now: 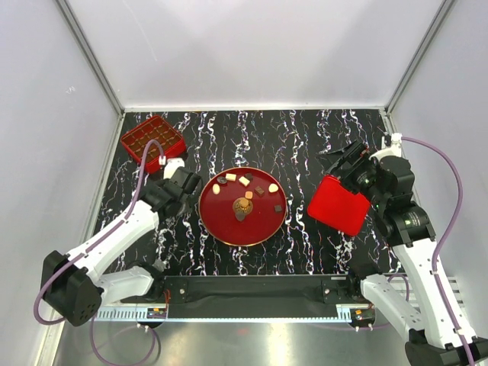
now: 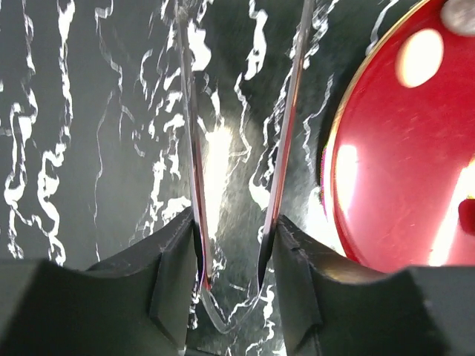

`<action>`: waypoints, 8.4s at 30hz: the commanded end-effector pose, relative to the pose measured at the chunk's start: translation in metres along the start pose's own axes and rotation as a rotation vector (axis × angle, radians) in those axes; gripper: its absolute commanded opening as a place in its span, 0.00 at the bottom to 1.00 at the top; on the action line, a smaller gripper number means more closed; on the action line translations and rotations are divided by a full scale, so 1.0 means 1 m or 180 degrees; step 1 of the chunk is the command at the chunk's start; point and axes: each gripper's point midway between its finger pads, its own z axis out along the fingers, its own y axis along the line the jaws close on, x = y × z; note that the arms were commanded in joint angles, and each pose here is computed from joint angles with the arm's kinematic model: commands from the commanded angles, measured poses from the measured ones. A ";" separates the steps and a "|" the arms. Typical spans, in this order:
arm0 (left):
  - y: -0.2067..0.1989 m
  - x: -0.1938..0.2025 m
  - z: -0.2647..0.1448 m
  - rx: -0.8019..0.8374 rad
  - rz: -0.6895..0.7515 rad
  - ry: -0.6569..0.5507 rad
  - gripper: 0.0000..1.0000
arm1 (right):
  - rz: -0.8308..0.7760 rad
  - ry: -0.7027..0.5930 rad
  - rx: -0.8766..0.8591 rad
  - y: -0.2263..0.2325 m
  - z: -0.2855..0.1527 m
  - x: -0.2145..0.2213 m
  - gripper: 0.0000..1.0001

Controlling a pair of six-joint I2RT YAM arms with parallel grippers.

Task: Pack the chocolate

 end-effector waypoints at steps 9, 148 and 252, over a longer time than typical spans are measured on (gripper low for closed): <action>-0.009 0.050 0.027 -0.0044 -0.0556 0.0642 0.52 | -0.0123 0.0096 0.0016 -0.013 -0.001 0.015 1.00; -0.119 0.040 -0.114 0.1640 0.1043 0.0140 0.49 | -0.0888 0.0223 0.0733 -0.058 -0.037 0.014 0.99; 0.068 -0.270 0.164 -0.0277 -0.0228 -0.0183 0.48 | -0.0951 0.0247 0.0535 -0.067 -0.010 0.028 1.00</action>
